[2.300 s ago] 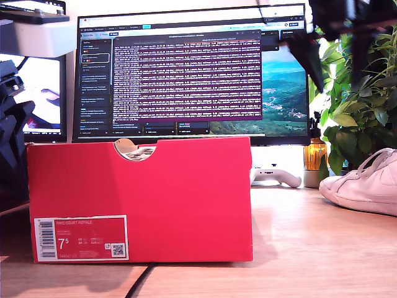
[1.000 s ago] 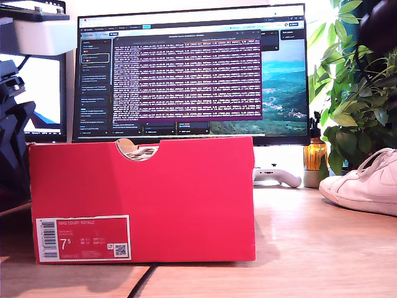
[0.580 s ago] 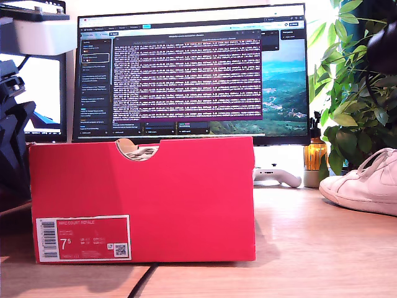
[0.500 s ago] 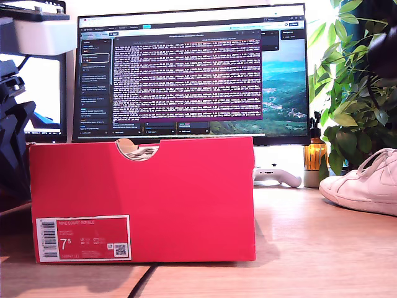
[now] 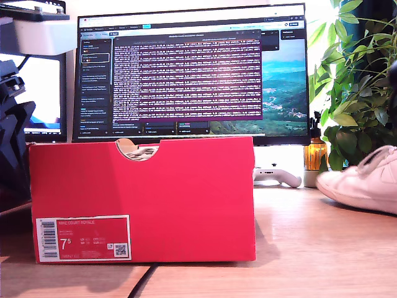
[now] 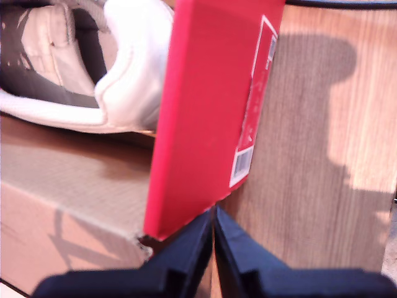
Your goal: Pack the white shoes by picking the first shoe and placing it inside the red shoebox, left side, then picking and rotating the second shoe and placing it in the shoebox
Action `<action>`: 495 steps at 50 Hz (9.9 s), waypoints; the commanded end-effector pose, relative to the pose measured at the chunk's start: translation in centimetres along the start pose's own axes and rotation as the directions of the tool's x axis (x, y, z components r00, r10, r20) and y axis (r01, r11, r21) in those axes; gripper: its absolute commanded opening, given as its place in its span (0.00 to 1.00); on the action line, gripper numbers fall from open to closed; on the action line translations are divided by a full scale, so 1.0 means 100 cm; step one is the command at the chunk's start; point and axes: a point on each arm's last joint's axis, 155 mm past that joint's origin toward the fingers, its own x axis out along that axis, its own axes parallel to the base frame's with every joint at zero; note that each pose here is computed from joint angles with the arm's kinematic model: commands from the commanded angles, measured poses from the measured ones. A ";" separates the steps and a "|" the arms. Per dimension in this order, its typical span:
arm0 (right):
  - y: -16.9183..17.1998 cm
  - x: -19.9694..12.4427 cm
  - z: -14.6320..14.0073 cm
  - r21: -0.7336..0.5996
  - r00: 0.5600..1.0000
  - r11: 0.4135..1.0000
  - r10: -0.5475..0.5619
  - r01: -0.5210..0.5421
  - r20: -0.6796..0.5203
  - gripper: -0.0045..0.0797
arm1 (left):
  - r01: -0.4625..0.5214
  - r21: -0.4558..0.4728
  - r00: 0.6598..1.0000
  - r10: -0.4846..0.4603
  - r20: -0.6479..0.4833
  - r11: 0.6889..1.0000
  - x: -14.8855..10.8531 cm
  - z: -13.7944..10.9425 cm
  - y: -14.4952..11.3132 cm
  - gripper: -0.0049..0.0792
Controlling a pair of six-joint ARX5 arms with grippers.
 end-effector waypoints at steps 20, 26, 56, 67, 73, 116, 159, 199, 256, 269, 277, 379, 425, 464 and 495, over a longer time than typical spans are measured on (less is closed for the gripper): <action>0.015 -0.016 0.025 -0.299 0.997 0.954 0.042 -0.020 0.067 0.04 | 0.006 -0.002 1.000 -0.006 0.011 1.000 0.001 0.004 0.000 0.04; 0.022 -0.032 0.037 -0.420 0.994 0.908 0.057 -0.011 0.098 0.04 | 0.006 -0.002 1.000 -0.006 0.011 1.000 0.001 0.004 0.000 0.04; 0.074 -0.134 0.072 -0.911 0.954 0.413 0.281 -0.018 0.109 0.04 | 0.006 -0.002 1.000 -0.006 0.011 1.000 0.001 0.004 0.000 0.04; 0.145 -0.209 0.036 -0.980 0.779 0.071 0.619 -0.188 -0.104 0.04 | 0.006 -0.002 1.000 -0.006 0.011 1.000 0.001 0.004 0.000 0.04; 0.177 -0.247 0.000 -0.975 0.640 -0.166 0.736 -0.148 -0.222 0.04 | 0.006 -0.002 1.000 -0.006 0.011 1.000 0.001 0.004 0.000 0.04; 0.259 -0.342 -0.182 -0.723 0.254 -0.545 0.838 0.424 -0.483 0.04 | 0.006 -0.002 1.000 -0.006 0.011 1.000 0.001 0.004 0.000 0.04; 0.270 -0.241 -0.218 -0.644 0.478 -0.698 0.702 0.312 -0.529 0.04 | 0.006 -0.002 1.000 -0.006 0.012 1.000 0.001 0.004 0.000 0.04; 0.286 -0.213 -0.218 -0.526 0.521 -0.705 0.708 0.476 -0.477 0.04 | 0.006 -0.002 1.000 -0.006 0.012 1.000 0.001 0.004 0.000 0.04; 0.283 -0.208 -0.205 -0.451 0.583 -0.676 0.734 0.583 -0.348 0.04 | 0.006 -0.002 1.000 -0.006 0.012 1.000 0.001 0.004 0.000 0.04; 0.273 -0.205 -0.220 -0.418 0.608 -0.708 0.705 0.569 -0.366 0.07 | 0.006 -0.002 1.000 -0.006 0.012 1.000 0.001 0.004 0.000 0.04; 0.274 -0.205 -0.218 -0.446 0.609 -0.702 0.709 0.556 -0.355 0.30 | 0.007 -0.002 1.000 -0.007 0.012 1.000 0.001 0.004 0.000 0.04; 0.224 -0.225 -0.097 -0.982 0.800 -0.168 0.575 -0.088 -0.170 0.04 | 0.012 -0.508 0.928 0.180 0.328 0.861 -0.081 0.041 0.035 0.04; 0.142 -0.190 -0.010 -0.987 0.616 0.124 0.787 -0.105 0.033 0.04 | -0.044 -0.753 0.724 0.540 0.428 0.656 -0.109 0.008 0.144 0.04; 0.067 -0.121 0.024 -0.913 0.436 0.362 0.864 -0.189 0.253 0.04 | -0.013 -0.821 0.706 0.587 0.396 0.570 -0.062 -0.024 0.117 0.04; 0.036 -0.083 0.006 -0.883 0.335 0.410 0.885 -0.230 0.324 0.04 | -0.144 -0.889 0.568 0.772 0.285 0.434 -0.073 -0.068 0.094 0.04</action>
